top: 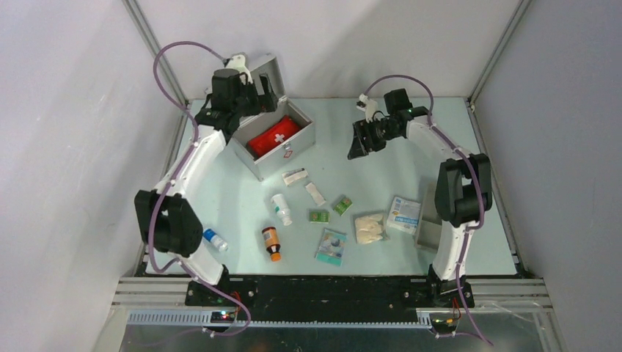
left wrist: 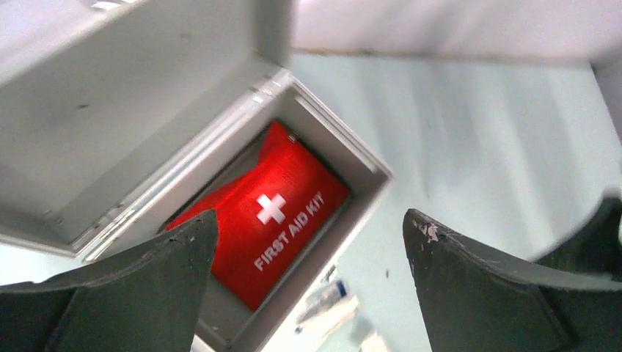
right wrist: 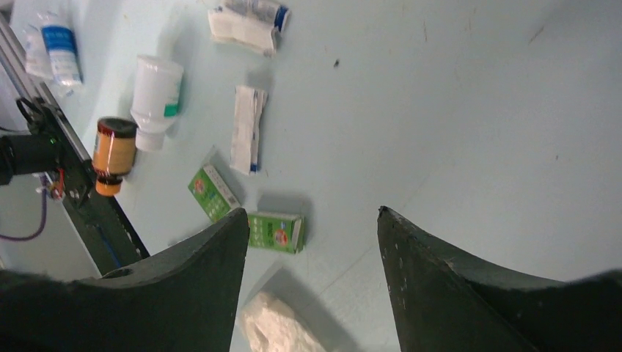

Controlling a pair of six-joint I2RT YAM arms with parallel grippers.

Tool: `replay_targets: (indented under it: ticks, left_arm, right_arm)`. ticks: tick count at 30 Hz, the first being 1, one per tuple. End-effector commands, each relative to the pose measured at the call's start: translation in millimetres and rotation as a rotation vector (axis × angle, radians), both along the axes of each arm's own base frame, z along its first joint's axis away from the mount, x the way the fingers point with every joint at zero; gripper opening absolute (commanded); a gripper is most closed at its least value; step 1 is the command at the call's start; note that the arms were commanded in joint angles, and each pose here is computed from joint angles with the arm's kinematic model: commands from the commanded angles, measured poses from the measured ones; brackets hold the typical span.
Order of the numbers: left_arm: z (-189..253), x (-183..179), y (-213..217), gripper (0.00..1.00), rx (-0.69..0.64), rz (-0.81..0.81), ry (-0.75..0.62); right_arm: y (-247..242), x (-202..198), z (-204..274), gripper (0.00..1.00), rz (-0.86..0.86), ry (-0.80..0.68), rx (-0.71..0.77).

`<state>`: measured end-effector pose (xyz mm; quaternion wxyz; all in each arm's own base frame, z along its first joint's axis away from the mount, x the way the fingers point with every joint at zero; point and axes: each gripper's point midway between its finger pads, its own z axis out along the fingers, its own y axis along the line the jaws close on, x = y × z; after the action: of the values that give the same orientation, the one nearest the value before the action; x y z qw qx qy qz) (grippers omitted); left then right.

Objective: Organize the medicine kit

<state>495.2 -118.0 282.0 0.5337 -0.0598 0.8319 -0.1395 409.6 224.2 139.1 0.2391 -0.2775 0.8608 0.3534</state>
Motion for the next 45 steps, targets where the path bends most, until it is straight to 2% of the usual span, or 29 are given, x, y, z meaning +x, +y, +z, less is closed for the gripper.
replay_targets:
  ticks: [1, 4, 6, 9, 14, 19, 24, 27, 29, 32, 36, 40, 45]
  left_arm:
    - [10.7, -54.4, -37.8, 0.99, 0.163, -0.468, -0.119]
    - [-19.4, -101.7, -54.5, 0.99, 0.243, -0.754, -0.164]
    - [-24.5, -133.3, -56.5, 0.99, 0.291, -0.862, -0.224]
    - [-58.4, -158.7, -52.7, 1.0, 0.329, -0.931, -0.194]
    - [-120.1, -205.6, -34.5, 1.0, 0.566, -1.22, -0.143]
    - [-155.7, -236.2, -22.3, 1.0, 0.776, -1.524, -0.167]
    - [-180.4, -242.5, -38.5, 0.99, 0.908, -1.753, -0.285]
    - [-186.0, -233.7, -49.1, 0.98, 0.978, -1.855, -0.36]
    - [-196.8, -229.2, -54.0, 0.97, 1.011, -1.933, -0.375]
    - [-220.7, -223.0, -57.5, 0.95, 1.028, -2.027, -0.317]
    - [-244.7, -201.4, -47.5, 0.87, 1.147, -2.13, -0.246]
    - [-253.7, -189.8, -47.5, 0.74, 1.169, -2.166, -0.216]
    - [-243.1, -199.5, -58.1, 0.6, 1.116, -2.182, -0.281]
  right_arm:
    - [-14.6, -21.4, 26.5, 0.69, 0.043, -0.112, -0.042]
    - [-24.1, -47.2, 13.3, 0.7, 0.126, -0.12, -0.079]
    - [-30.6, -65.1, 7.2, 0.71, 0.214, -0.15, -0.124]
    - [-37.5, -82.5, 1.8, 0.72, 0.296, -0.178, -0.176]
    - [-40.4, -85.6, -1.2, 0.73, 0.294, -0.185, -0.216]
    - [-32.6, -83.1, -2.6, 0.74, 0.309, -0.204, -0.232]
    - [-21.0, -86.0, -3.9, 0.74, 0.339, -0.212, -0.232]
    - [-16.7, -91.3, -2.3, 0.74, 0.358, -0.215, -0.231]
    - [-17.4, -93.8, -2.3, 0.74, 0.361, -0.215, -0.233]
    - [-21.2, -97.2, 1.6, 0.74, 0.364, -0.231, -0.241]
    - [-28.6, -103.6, 4.9, 0.74, 0.352, -0.247, -0.249]
    - [-35.5, -113.1, 4.3, 0.74, 0.346, -0.253, -0.259]
    - [-38.5, -120.1, -2.2, 0.75, 0.351, -0.241, -0.264]
